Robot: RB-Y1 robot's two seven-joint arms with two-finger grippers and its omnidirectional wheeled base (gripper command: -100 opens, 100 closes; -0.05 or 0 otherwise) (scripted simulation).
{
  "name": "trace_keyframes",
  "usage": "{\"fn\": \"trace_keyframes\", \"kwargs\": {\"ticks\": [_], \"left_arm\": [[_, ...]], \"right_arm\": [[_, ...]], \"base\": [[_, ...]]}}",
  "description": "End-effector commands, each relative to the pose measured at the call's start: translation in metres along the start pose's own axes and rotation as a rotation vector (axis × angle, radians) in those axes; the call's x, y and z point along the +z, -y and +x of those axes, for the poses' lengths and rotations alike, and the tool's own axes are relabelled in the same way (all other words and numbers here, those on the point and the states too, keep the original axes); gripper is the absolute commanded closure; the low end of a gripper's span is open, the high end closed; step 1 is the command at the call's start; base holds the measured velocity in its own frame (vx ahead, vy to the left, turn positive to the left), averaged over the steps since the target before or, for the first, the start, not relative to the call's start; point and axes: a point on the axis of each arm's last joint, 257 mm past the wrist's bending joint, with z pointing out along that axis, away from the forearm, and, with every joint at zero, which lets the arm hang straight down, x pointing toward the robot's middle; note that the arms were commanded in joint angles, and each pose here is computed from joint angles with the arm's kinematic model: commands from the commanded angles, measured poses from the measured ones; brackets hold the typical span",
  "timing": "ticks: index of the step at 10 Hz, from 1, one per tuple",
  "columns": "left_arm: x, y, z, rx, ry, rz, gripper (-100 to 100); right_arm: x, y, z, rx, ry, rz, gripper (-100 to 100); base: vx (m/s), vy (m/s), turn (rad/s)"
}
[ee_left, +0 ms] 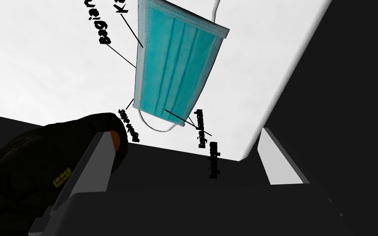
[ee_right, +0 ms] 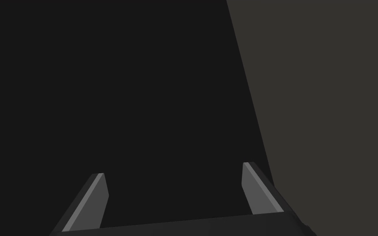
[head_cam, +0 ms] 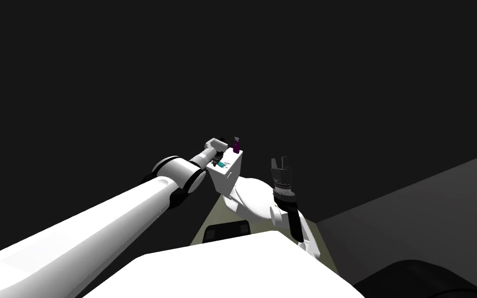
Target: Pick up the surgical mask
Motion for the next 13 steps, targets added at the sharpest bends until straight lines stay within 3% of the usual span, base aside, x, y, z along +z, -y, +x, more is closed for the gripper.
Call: {"fn": "trace_keyframes", "kwargs": {"ticks": [1, 5, 6, 10, 11, 12, 13], "left_arm": [[0.013, -0.005, 0.000, -0.002, 0.001, 0.000, -100], [0.015, -0.007, 0.000, -0.002, 0.001, 0.000, -100], [0.016, -0.007, 0.000, -0.002, 0.001, 0.001, 100], [0.016, -0.008, 0.000, -0.006, 0.001, 0.000, 100], [0.016, -0.008, 0.000, -0.007, 0.001, 0.000, 0], [0.006, -0.003, 0.000, -0.001, 0.000, 0.000, 100], [0.006, -0.003, 0.000, -0.001, 0.000, 0.000, 100]], "right_arm": [[0.000, 0.000, 0.000, 0.000, 0.000, 0.000, 0], [0.000, 0.000, 0.000, 0.000, 0.000, 0.000, 0], [0.000, 0.000, 0.000, 0.000, 0.000, 0.000, 0], [0.000, 0.000, 0.000, 0.000, 0.000, 0.000, 0], [0.000, 0.000, 0.000, 0.000, 0.000, 0.000, 0], [0.000, 0.000, 0.000, 0.000, 0.000, 0.000, 0], [0.000, 0.000, 0.000, 0.000, 0.000, 0.000, 0]], "base": [[0.022, -0.003, -0.017], [0.016, -0.001, -0.003], [0.000, 0.000, 0.000], [-0.001, 0.000, 0.004], [0.000, 0.000, 0.000], [-0.020, 0.001, 0.002], [-0.021, 0.002, -0.004]]}}
